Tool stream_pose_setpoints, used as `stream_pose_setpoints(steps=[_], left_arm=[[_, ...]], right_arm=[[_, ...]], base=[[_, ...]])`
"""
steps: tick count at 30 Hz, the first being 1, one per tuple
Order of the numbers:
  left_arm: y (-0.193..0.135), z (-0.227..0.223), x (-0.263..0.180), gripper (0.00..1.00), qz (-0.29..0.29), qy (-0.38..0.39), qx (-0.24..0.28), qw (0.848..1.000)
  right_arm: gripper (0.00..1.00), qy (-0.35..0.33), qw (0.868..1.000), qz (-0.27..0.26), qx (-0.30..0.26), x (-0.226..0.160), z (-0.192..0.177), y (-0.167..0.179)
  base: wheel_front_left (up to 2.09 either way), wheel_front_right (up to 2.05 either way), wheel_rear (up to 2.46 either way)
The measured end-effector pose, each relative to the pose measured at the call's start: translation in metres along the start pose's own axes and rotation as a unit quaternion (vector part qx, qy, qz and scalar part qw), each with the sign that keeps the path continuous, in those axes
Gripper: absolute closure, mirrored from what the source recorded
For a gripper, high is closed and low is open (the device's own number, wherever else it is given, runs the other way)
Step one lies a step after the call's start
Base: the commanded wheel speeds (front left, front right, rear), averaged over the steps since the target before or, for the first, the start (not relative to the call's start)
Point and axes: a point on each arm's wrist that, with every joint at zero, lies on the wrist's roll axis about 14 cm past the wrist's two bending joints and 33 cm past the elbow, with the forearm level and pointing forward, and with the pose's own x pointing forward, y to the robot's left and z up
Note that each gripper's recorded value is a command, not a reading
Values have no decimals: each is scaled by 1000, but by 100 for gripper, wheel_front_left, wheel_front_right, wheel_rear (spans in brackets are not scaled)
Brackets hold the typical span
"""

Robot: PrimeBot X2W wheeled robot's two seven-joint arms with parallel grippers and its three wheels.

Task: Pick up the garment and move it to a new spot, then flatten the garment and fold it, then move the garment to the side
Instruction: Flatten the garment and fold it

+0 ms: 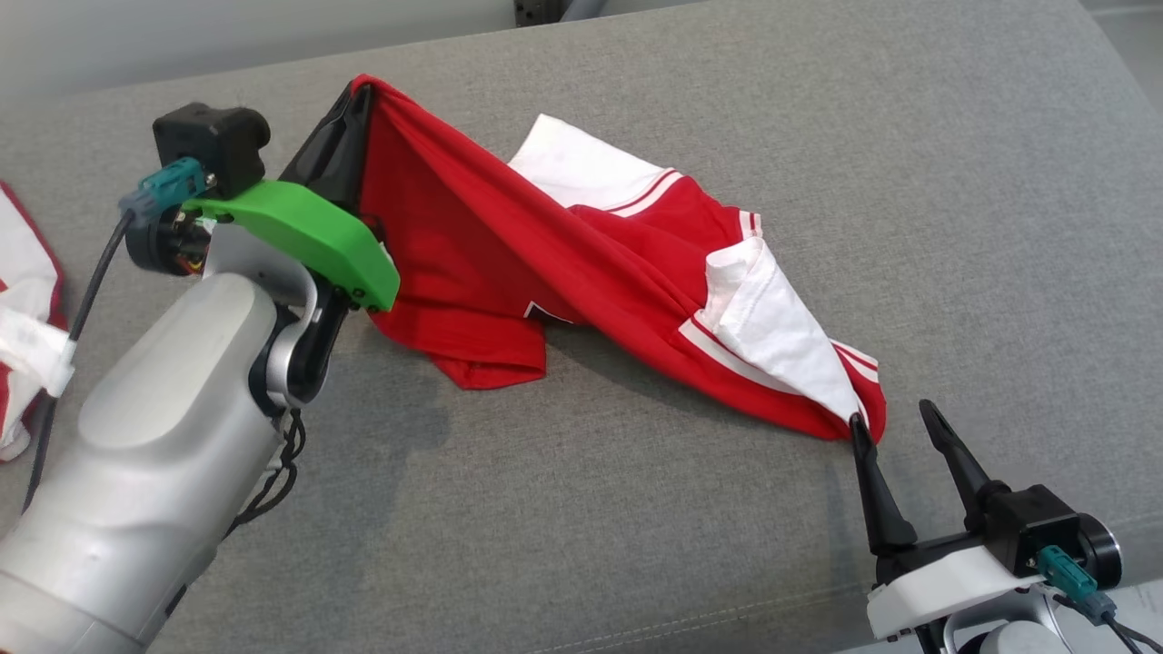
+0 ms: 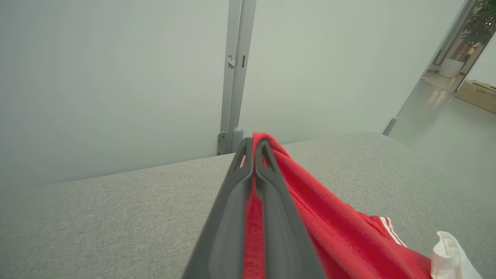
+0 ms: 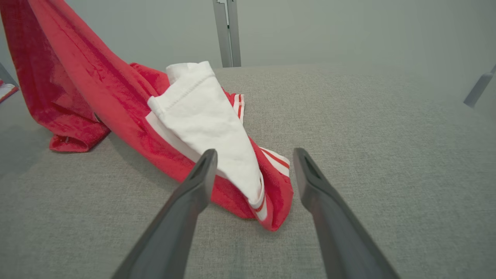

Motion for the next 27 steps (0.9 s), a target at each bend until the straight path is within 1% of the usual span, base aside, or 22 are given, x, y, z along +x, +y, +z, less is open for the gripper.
stream_pose_setpoints(steps=[2, 3, 4, 5, 6, 8, 10, 13, 17, 20, 24, 25, 27], left_arm=[[0, 4, -8, 100, 3, -5, 0, 1000], [0, 9, -17, 100, 3, -9, 0, 1000], [1, 16, -37, 100, 10, -16, -2, 1000], [1, 16, -37, 100, 10, -16, -2, 1000], [0, 17, -49, 100, 13, -16, -7, 1000], [8, 3, -77, 100, 39, 4, -22, 999], [19, -18, -109, 100, 78, 30, -51, 995], [29, -56, -150, 100, 126, 75, -95, 985], [28, -97, -182, 100, 158, 115, -148, 970], [33, -127, -198, 100, 186, 142, -171, 957], [57, -144, -209, 100, 238, 146, -174, 944], [64, -144, -211, 70, 249, 142, -167, 943], [72, -142, -210, 0, 260, 130, -157, 944]], right_arm=[[0, -1, 1000, 5, 0, 0, 0, 3], [0, -4, 1000, 10, 0, 1, 2, 6], [0, -12, 1000, 18, 0, 2, 7, 11], [0, -12, 1000, 18, 0, 2, 7, 11], [0, -16, 1000, 21, -1, 3, 10, 13], [0, -22, 999, 25, -1, 5, 13, 15], [0, -25, 999, 28, 0, 6, 15, 17], [0, -18, 999, 30, 2, 5, 11, 19], [0, -13, 999, 39, 4, 8, 7, 25], [0, -13, 999, 49, 5, 11, 7, 31], [0, -17, 998, 55, 2, 15, 10, 33], [0, -17, 998, 56, 1, 15, 10, 33], [0, -17, 998, 56, -1, 15, 10, 32]], base=[[0, 0, 0], [0, 0, 0], [0, 0, 0], [0, 0, 0], [0, 0, 0], [0, 0, 0], [0, 0, 0], [0, 0, 0], [0, 0, 0], [0, 0, 0], [0, 0, 0], [0, 0, 0], [0, 0, 0]])
